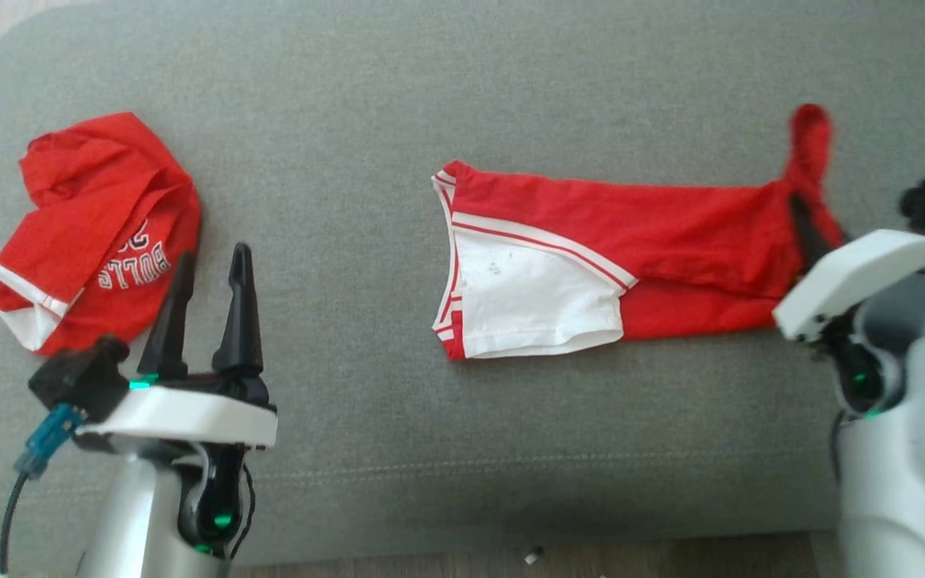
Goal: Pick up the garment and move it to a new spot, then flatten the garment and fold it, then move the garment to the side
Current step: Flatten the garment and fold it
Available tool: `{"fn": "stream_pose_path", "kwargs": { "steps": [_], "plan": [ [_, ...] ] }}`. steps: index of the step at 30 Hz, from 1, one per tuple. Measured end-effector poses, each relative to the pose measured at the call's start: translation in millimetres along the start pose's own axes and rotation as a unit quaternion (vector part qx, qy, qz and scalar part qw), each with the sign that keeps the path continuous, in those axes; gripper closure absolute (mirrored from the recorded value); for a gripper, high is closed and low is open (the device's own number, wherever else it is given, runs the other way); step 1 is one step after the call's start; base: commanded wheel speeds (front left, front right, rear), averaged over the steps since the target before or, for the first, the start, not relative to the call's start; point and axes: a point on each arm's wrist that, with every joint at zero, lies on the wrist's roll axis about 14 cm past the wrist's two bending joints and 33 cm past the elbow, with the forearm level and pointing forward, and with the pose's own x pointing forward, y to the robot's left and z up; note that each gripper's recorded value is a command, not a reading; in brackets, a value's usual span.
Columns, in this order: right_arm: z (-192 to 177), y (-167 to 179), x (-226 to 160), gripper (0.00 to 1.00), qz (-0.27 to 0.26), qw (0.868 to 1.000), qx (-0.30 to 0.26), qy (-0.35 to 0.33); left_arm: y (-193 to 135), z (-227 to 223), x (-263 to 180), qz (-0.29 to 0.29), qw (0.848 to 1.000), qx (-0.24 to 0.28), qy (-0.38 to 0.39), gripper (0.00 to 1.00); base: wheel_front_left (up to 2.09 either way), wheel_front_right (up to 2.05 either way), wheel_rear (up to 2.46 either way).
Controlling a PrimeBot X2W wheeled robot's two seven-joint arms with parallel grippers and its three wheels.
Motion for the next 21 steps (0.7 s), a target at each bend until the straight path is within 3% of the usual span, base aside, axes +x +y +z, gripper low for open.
{"fn": "stream_pose_path", "kwargs": {
  "steps": [7,13,21],
  "plan": [
    [8.3,59.4,-10.3,1.0,0.093,0.995,0.015,-0.007,7.3,0.7,-8.9,0.014,1.0,-0.005,0.0,0.0,0.0,0.0,0.0],
    [-12.5,107.3,-16.5,1.0,0.173,0.984,0.038,0.024,9.8,1.1,-10.8,0.018,1.0,-0.007,0.0,0.0,0.0,0.0,0.0],
    [-38.0,133.3,-8.7,1.0,0.21,0.974,0.065,0.048,15.5,-3.3,-14.3,0.027,1.0,-0.01,0.007,0.0,0.0,0.0,0.0]
  ]
}}
